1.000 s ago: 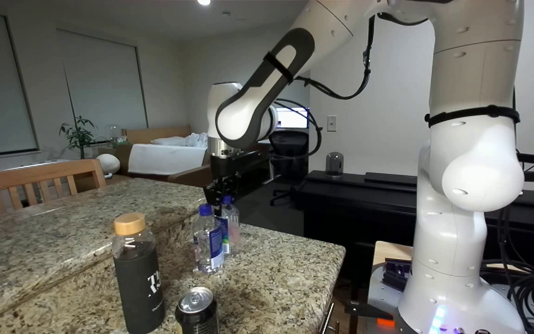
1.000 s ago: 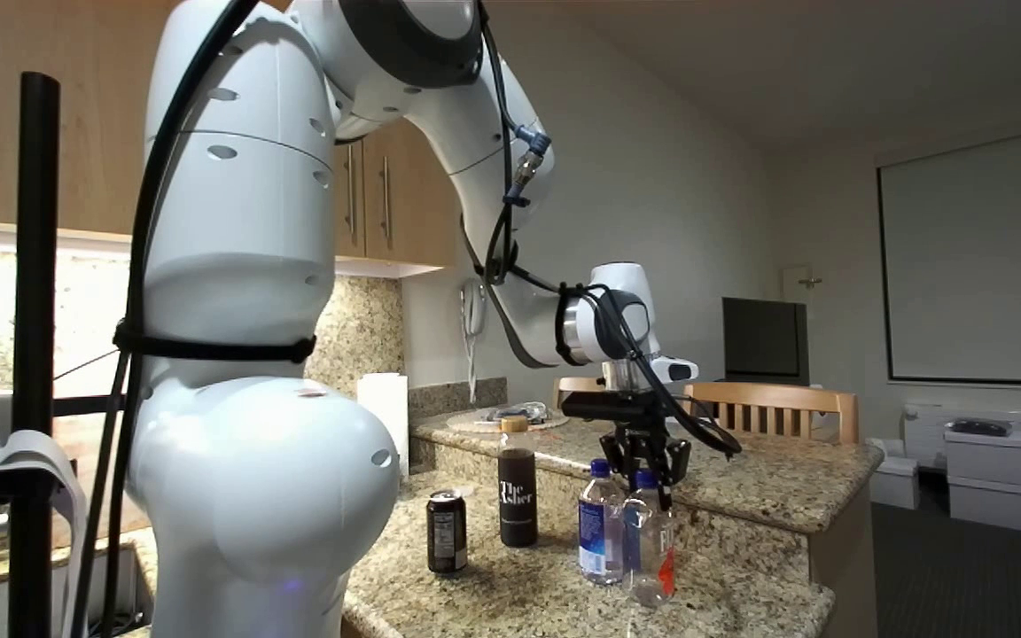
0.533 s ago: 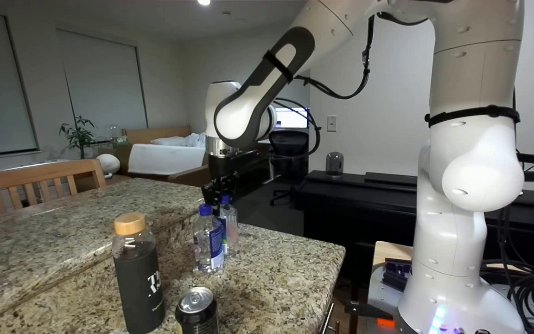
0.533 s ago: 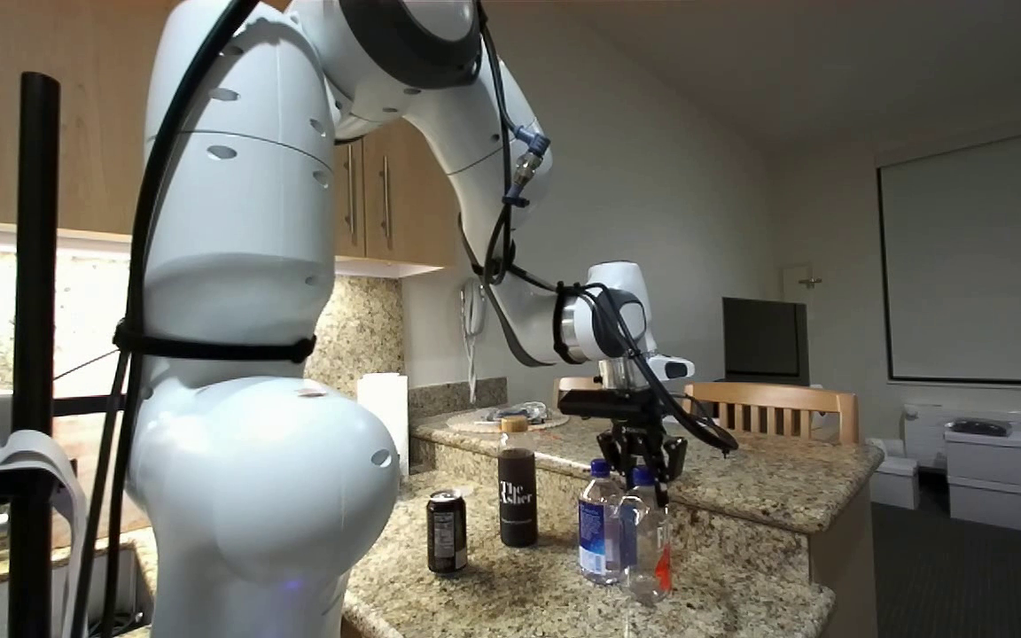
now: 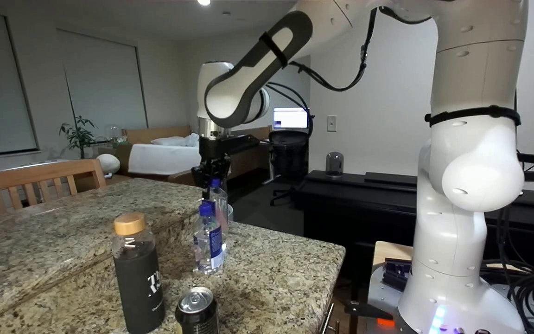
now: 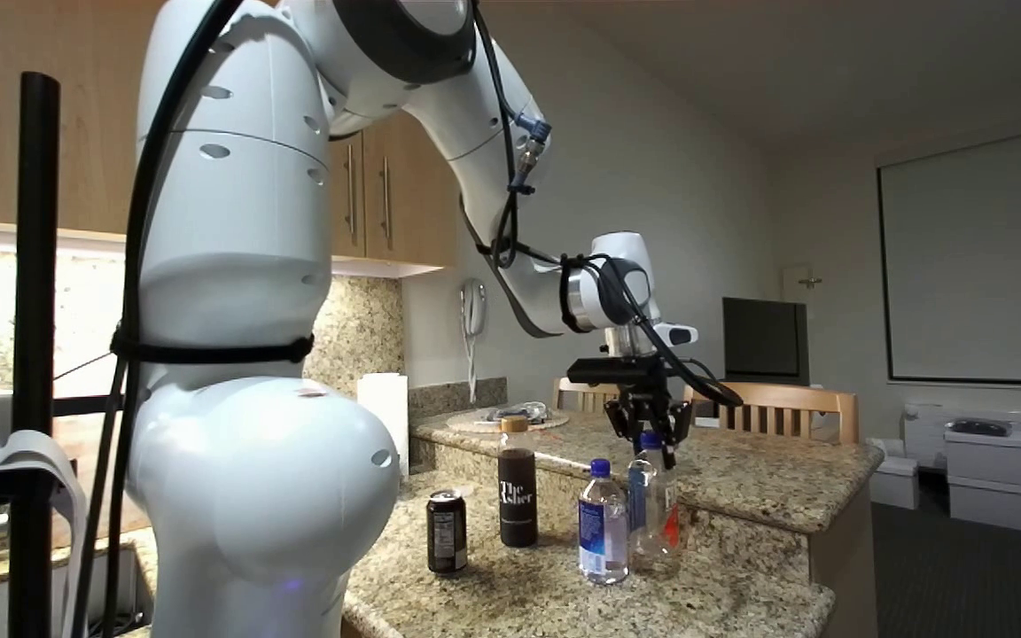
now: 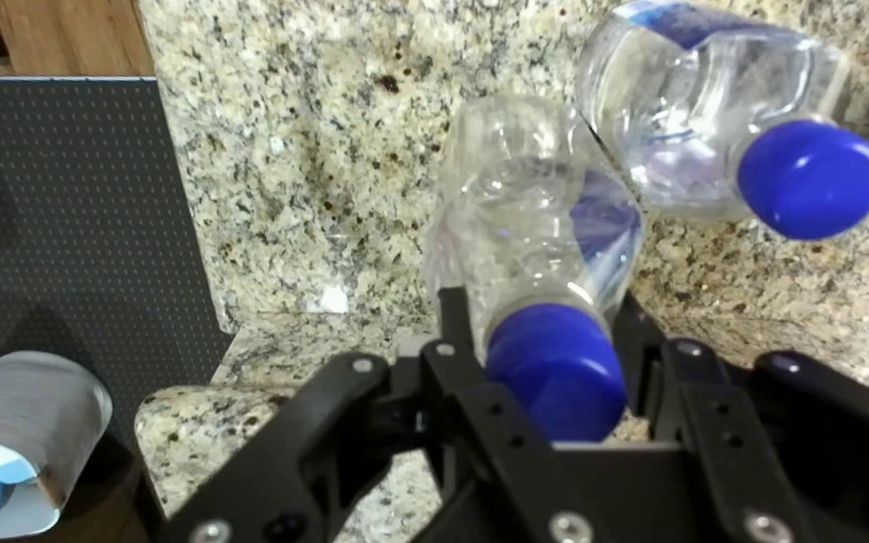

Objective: Pick up the two bottles and put them on top of the counter

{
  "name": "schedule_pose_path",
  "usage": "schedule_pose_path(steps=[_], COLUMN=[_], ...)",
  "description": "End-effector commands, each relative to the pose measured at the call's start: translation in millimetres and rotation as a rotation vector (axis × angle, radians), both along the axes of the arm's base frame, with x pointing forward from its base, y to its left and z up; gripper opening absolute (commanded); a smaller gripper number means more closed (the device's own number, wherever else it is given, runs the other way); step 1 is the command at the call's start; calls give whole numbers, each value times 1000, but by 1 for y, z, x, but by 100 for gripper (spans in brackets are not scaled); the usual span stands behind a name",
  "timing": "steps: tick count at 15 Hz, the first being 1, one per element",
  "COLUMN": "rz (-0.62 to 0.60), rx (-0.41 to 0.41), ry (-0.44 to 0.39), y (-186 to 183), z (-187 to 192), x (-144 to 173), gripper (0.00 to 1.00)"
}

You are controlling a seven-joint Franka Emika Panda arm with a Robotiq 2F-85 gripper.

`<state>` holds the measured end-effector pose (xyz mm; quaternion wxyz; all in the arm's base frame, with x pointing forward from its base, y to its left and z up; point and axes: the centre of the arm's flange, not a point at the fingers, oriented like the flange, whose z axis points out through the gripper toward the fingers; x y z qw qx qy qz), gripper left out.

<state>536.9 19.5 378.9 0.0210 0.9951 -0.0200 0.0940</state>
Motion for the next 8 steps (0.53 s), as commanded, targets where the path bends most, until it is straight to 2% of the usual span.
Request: schedule_pose_path(steps=[1,8], rz=[19,21], rx=[19,72], ry=[-17,-111], y=[2,6], z=[35,92], x=[12,51], gripper=[21,21])
